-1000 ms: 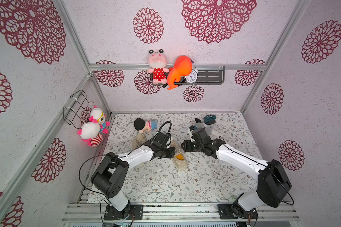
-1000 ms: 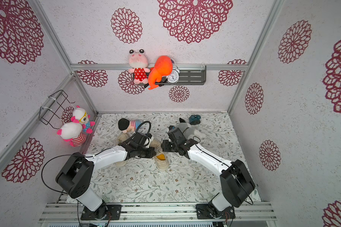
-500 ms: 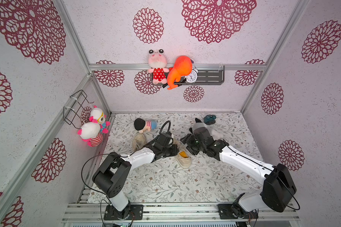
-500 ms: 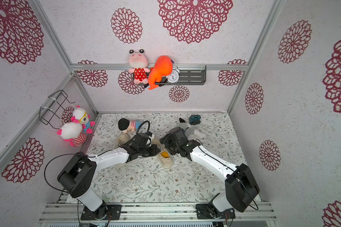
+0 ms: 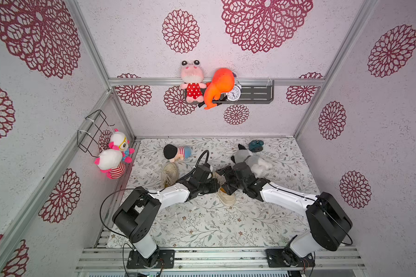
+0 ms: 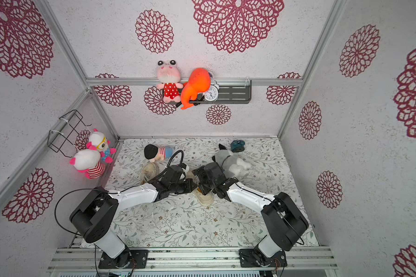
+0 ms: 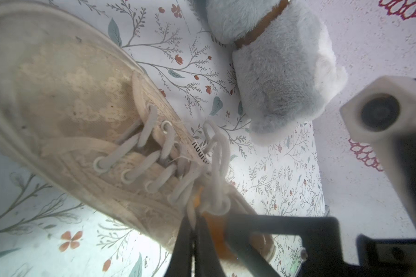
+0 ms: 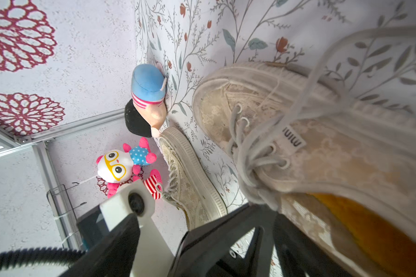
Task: Remove the insole from the shoe
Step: Untie the shoelace on the shoe.
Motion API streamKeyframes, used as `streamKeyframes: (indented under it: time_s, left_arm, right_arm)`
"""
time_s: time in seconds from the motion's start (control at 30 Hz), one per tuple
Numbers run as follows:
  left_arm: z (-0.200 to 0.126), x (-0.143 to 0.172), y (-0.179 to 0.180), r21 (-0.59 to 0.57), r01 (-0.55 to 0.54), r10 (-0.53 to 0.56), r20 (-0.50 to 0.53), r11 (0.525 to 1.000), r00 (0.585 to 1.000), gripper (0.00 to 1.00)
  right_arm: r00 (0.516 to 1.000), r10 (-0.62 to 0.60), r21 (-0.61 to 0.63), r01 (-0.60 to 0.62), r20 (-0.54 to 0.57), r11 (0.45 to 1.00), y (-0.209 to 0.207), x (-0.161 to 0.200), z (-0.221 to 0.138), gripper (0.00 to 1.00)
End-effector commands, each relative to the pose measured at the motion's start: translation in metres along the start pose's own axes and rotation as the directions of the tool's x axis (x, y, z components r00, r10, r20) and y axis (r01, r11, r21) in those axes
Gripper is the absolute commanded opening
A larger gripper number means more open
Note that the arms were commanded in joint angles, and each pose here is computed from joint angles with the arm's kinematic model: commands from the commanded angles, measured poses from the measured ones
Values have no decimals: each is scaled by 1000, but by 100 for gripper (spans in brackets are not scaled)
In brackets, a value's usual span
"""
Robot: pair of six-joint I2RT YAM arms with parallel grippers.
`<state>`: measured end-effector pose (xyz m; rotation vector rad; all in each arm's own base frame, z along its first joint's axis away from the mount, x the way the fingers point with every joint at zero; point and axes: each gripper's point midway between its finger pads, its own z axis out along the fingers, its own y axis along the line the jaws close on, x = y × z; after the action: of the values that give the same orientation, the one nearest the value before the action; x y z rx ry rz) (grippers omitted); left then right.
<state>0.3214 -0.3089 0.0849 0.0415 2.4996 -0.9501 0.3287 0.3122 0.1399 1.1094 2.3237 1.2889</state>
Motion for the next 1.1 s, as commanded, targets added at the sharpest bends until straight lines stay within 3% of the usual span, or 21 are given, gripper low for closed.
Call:
streamKeyframes:
  time_s: [0.0,0.23,0.43,0.67,0.9,1.07]
  left_arm:
    - [-9,-6,-15,40,-23,22,31,999,999,0]
    - [-10,-7,-16,39,-38,37,28,999,999,0]
    - [-11,-8,-14,35,-40,39,23,999,999,0]
    - [-12,-3,-11,14,-64,64,-3,998,998,0]
    - [-10,1,-8,-4,-99,99,-41,995,994,0]
    - [-12,4,-6,-13,-121,120,-56,993,991,0]
  right_arm:
    - [999,46,-56,-47,-15,997,13,5,3,91]
    - [996,93,29,-93,19,995,-14,2,1,93]
    - [991,127,25,-128,36,991,-22,-2,9,93]
    - [995,99,-71,-97,15,993,8,1,16,93]
    - [989,138,-205,-124,56,971,35,-11,21,87]
    - [988,111,-310,-74,105,948,60,-19,10,84]
